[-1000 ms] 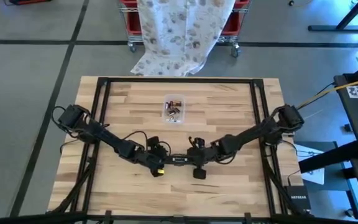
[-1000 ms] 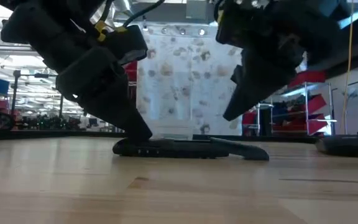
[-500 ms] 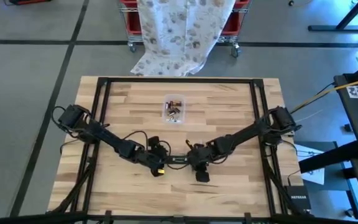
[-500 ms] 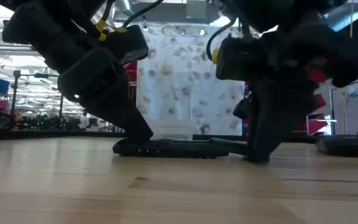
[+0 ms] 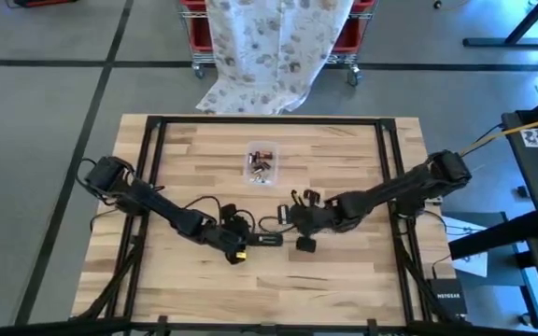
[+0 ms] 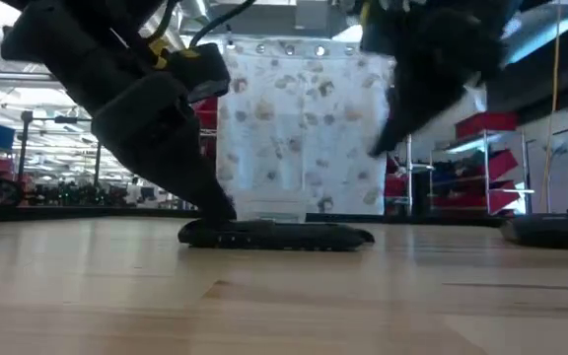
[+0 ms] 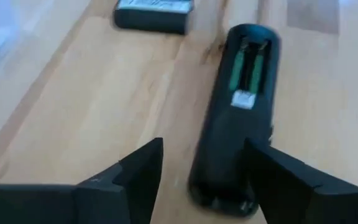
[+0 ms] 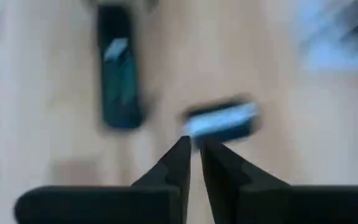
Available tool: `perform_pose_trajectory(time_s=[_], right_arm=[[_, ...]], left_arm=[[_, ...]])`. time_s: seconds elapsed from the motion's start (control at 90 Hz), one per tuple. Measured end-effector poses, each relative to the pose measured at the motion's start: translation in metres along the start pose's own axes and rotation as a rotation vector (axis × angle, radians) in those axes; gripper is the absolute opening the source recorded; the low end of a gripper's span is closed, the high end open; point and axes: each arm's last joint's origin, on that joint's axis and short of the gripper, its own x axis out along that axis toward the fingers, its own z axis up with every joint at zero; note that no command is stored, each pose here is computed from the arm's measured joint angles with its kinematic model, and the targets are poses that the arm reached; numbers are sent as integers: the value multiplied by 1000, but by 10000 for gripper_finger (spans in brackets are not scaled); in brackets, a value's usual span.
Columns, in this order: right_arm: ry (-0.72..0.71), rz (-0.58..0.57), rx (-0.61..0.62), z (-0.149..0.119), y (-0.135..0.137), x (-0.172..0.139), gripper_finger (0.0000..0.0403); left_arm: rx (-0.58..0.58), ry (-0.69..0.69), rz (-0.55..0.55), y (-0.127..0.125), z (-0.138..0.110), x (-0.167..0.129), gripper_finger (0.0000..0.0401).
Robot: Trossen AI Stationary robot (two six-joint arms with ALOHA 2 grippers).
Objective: Insert battery
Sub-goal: Insert the white battery into the remote control
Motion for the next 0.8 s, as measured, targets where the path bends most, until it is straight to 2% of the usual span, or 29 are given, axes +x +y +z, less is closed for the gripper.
perform_pose_trajectory(time_s=[0.067, 0.211, 0.411, 0.544, 0.622, 0.8], right_arm=[[-59, -28, -9, 10, -15, 5, 36], [-176, 25, -21, 33, -58, 20, 75], [-202, 55, -78, 65, -117, 30, 142], [-109, 121, -179, 77, -136, 50, 157], [-13, 155, -289, 75, -142, 63, 156], [67, 176, -450, 78, -158, 96, 148]], left_arm=[[-28, 6, 35, 5, 3, -10, 206], [-45, -14, 138, 12, 5, -29, 206], [-19, -3, 193, 16, 2, -32, 206], [-16, 10, 207, 19, 1, -30, 206], [-18, 13, 211, 20, 1, -30, 206], [-7, 15, 210, 19, 1, -30, 206]])
